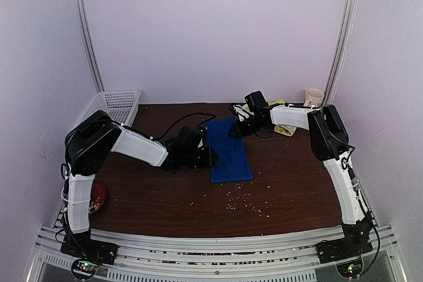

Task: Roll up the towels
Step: Smooth out the towel at the center of the board, then pass from the left arm to the right

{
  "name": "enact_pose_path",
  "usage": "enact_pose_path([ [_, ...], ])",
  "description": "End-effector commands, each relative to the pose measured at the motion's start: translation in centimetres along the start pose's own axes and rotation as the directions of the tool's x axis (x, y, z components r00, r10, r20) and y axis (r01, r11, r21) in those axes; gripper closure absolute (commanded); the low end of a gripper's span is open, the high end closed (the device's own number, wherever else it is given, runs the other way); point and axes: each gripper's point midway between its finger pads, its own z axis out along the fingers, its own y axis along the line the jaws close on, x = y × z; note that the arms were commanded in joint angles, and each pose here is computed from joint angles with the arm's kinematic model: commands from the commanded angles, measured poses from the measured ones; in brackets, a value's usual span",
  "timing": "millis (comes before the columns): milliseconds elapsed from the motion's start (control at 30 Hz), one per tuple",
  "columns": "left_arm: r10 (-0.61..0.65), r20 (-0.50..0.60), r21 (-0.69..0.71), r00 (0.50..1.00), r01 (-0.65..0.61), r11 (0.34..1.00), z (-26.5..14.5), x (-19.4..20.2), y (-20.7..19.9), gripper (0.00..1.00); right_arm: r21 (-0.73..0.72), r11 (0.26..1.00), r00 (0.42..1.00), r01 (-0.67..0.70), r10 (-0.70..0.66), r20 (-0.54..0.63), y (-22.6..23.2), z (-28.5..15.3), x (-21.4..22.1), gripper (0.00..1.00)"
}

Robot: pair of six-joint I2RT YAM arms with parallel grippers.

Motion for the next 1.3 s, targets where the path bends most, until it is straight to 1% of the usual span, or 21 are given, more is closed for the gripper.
enact_pose_path([
  [0, 0.023, 0.015, 0.008, 1.0, -0.023, 1.0, -1.1, -0.6, -0.5, 0.64, 0.056, 0.998, 0.998, 0.005, -0.002, -0.061, -1.6, 0.7, 1.7, 0.63],
  [133, 0.058, 0.069, 0.005, 0.996, -0.058, 0.998, -2.9, -2.1, -1.1, 0.61, 0.011, 0.999, 0.998, 0.052, -0.051, -0.041, -0.2, -1.2, 0.0, 0.59],
  [233, 0.129, 0.133, -0.032, 0.983, -0.125, 0.992, -5.1, -4.8, -1.8, 0.54, 0.005, 0.994, 0.993, 0.114, -0.114, 0.011, 1.0, -3.9, -2.6, 0.55],
  [333, 0.245, 0.182, -0.071, 0.952, -0.236, 0.969, -7.7, -7.3, -2.7, 0.41, 0.011, 0.98, 0.979, 0.198, -0.199, 0.045, 2.2, -7.0, -4.7, 0.5],
  [400, 0.336, 0.193, -0.111, 0.922, -0.32, 0.941, -9.5, -8.4, -3.0, 0.26, 0.034, 0.963, 0.961, 0.268, -0.269, 0.058, 2.8, -9.5, -5.7, 0.47],
  [433, 0.386, 0.194, -0.13, 0.902, -0.366, 0.921, -10.4, -8.8, -3.1, 0.21, 0.045, 0.95, 0.95, 0.308, -0.31, 0.048, 3.0, -10.6, -5.6, 0.45],
  [500, 0.484, 0.193, -0.163, 0.853, -0.459, 0.873, -12.2, -9.3, -3.2, 0.06, 0.066, 0.916, 0.917, 0.395, -0.397, 0.024, 3.3, -12.6, -4.9, 0.41],
  [533, 0.533, 0.202, -0.18, 0.822, -0.503, 0.845, -13.4, -9.7, -3.3, 0.03, 0.079, 0.896, 0.898, 0.437, -0.439, 0.014, 3.4, -13.6, -4.4, 0.38],
  [567, 0.581, 0.199, -0.196, 0.789, -0.549, 0.813, -14.2, -9.8, -3.3, 0.02, 0.093, 0.872, 0.876, 0.48, -0.482, 0.004, 3.5, -14.7, -3.8, 0.36],
  [667, 0.726, 0.209, -0.189, 0.655, -0.702, 0.687, -15.9, -9.3, -4.0, 0.02, 0.145, 0.802, 0.811, 0.579, -0.586, 0.006, 3.7, -17.7, -2.3, 0.28],
  [700, 0.785, 0.208, -0.18, 0.584, -0.766, 0.617, -16.1, -8.8, -4.3, 0.02, 0.161, 0.778, 0.788, 0.607, -0.616, 0.007, 3.8, -18.7, -1.2, 0.21],
  [733, 0.809, 0.213, -0.18, 0.547, -0.792, 0.583, -16.3, -8.6, -4.3, 0.02, 0.174, 0.756, 0.766, 0.631, -0.643, 0.016, 4.0, -19.4, -0.5, 0.07],
  [767, 0.85, 0.206, -0.189, 0.485, -0.832, 0.521, -16.4, -8.2, -4.3, 0.02, 0.179, 0.727, 0.736, 0.663, -0.677, 0.024, 4.3, -20.1, 0.2, 0.01],
  [800, 0.867, 0.207, -0.184, 0.453, -0.853, 0.489, -16.3, -7.8, -4.4, 0.02, 0.194, 0.709, 0.718, 0.678, -0.695, 0.03, 4.4, -20.6, 1.0, 0.0],
  [833, 0.896, 0.204, -0.187, 0.394, -0.883, 0.431, -16.1, -7.5, -4.5, 0.02, 0.218, 0.695, 0.705, 0.685, -0.708, 0.045, 4.5, -21.2, 1.4, 0.0],
  [900, 0.933, 0.199, -0.162, 0.301, -0.928, 0.334, -15.4, -6.1, -4.5, 0.02, 0.248, 0.669, 0.678, 0.701, -0.733, 0.063, 4.7, -22.2, 2.2, 0.0],
  [1000, 0.97, 0.18, -0.125, 0.164, -0.974, 0.188, -13.7, -3.7, -4.4, 0.02, 0.281, 0.628, 0.64, 0.726, -0.766, 0.057, 4.6, -23.2, 3.7, 0.0],
  [1100, 0.987, 0.162, -0.086, 0.014, -0.996, 0.028, -12.2, -1.1, -4.0, 0.03, 0.288, 0.57, 0.579, 0.77, -0.813, 0.063, 4.9, -23.6, 5.1, 0.0],
  [1167, 0.987, 0.153, -0.07, -0.055, -0.997, -0.045, -11.1, 0.3, -3.8, 0.03, 0.276, 0.544, 0.544, 0.792, -0.835, 0.086, 5.4, -23.3, 6.3, 0.0],
  [1267, 0.978, 0.166, -0.039, -0.127, -0.992, -0.122, -9.9, 2.5, -4.2, 0.03, 0.266, 0.518, 0.508, 0.813, -0.854, 0.108, 5.8, -22.8, 7.2, 0.01],
])
